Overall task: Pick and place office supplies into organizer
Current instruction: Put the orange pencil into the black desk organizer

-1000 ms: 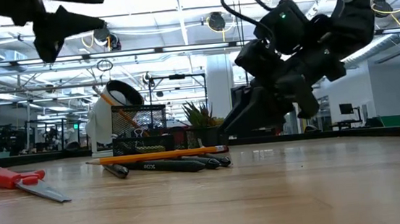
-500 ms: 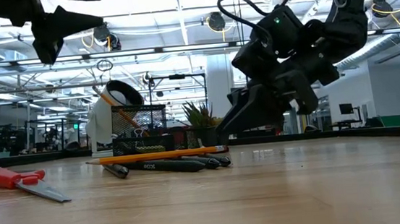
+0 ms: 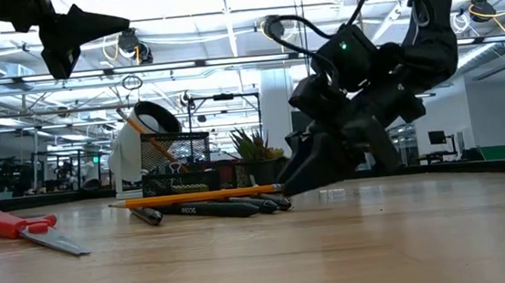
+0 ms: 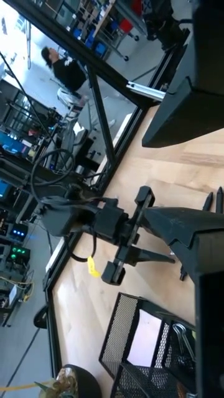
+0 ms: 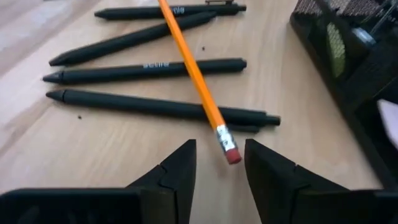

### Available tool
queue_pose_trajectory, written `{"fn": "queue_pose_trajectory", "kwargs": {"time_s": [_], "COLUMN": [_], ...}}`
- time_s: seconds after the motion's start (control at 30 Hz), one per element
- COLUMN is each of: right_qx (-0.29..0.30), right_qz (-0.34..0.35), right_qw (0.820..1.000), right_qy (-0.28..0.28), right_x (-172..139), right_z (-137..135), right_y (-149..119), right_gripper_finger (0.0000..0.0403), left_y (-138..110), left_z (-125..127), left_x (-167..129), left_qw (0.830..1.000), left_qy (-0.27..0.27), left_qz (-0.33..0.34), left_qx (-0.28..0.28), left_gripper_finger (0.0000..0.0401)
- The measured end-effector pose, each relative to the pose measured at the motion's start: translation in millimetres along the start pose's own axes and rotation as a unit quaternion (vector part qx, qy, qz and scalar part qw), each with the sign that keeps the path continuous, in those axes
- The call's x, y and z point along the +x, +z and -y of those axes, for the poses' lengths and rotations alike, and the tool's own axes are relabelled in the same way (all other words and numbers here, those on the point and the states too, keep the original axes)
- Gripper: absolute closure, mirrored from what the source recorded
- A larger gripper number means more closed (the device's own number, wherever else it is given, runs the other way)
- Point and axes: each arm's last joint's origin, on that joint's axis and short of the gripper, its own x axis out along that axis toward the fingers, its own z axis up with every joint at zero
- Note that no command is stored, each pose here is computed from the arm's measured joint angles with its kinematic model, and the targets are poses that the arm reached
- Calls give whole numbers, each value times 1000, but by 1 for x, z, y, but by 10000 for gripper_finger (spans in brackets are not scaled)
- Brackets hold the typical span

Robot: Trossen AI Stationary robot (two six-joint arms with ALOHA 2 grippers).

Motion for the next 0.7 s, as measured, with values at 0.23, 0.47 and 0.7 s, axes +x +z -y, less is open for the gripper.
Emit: {"fn": "queue_pose_trajectory", "kwargs": {"time_s": [0.23,0.47,0.7], "right_qx": [-4,-3,1], "right_qz": [14,15,14], "right_qw": [1000,1000,1000], "right_qy": [-4,-4,-8], "right_x": [1,1,1], "right_z": [1,1,2], "right_y": [1,1,0], "right_gripper_finger": [277,277,280], "left_y": [0,0,0], "left_z": [0,0,0], "left_x": [0,0,0], "left_qw": [1000,1000,1000], "left_qy": [0,0,0], "left_qz": [0,0,0], "left_qx": [0,0,0], "left_gripper_finger": [231,231,231]}}
